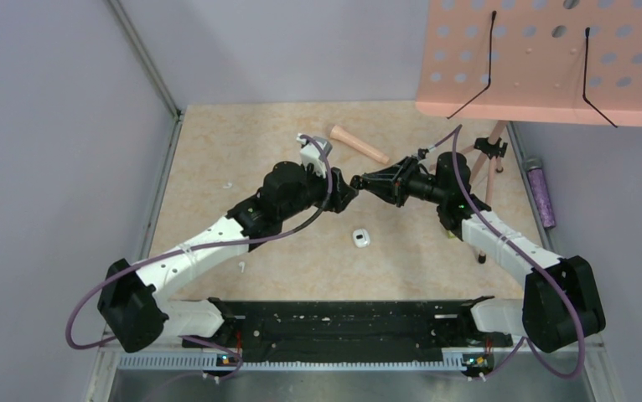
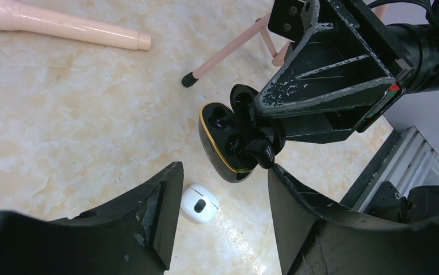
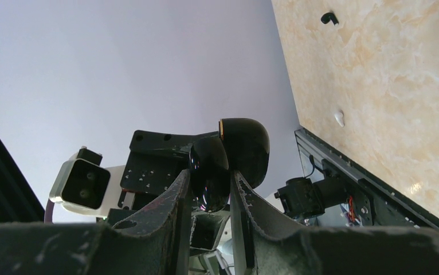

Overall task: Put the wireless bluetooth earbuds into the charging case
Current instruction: Adjust the right earbud in the right side groove of the charging case.

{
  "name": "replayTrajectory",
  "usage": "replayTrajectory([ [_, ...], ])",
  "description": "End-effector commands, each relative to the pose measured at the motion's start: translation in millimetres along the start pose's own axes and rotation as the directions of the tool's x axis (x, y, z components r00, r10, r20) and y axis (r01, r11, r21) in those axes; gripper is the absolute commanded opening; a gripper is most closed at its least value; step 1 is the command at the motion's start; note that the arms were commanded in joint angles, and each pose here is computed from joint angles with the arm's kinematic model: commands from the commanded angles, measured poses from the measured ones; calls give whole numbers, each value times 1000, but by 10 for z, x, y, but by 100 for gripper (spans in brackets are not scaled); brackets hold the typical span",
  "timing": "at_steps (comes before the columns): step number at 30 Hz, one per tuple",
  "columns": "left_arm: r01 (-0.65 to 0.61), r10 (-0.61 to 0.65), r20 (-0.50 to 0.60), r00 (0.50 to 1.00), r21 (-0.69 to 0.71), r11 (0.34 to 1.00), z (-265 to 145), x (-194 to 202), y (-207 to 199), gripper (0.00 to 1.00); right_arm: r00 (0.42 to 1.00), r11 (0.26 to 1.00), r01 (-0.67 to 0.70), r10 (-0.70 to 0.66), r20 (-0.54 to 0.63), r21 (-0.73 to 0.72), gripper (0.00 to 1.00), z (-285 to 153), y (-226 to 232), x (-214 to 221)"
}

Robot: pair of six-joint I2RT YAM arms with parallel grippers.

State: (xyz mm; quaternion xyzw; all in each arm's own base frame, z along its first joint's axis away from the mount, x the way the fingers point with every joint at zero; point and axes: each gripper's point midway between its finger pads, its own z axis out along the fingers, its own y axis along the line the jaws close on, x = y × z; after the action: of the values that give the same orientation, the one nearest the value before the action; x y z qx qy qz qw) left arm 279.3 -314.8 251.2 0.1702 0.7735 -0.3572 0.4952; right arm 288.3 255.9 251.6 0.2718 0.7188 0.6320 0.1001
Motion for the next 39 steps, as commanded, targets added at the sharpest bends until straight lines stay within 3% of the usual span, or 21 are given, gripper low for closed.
replayTrajectory([
  [1,-17,18,99,995,-3,1000,-91,-324,-55,60,999,997,44,-44,2,-65,0,-82,207,40],
  [13,-15,20,122,992,-39,999,-134,-353,11,51,999,997,44,-44,2,-65,0,-88,202,45],
  [39,-8,17,126,992,-71,997,-96,-376,63,50,999,996,52,-53,1,-70,0,-104,247,63],
])
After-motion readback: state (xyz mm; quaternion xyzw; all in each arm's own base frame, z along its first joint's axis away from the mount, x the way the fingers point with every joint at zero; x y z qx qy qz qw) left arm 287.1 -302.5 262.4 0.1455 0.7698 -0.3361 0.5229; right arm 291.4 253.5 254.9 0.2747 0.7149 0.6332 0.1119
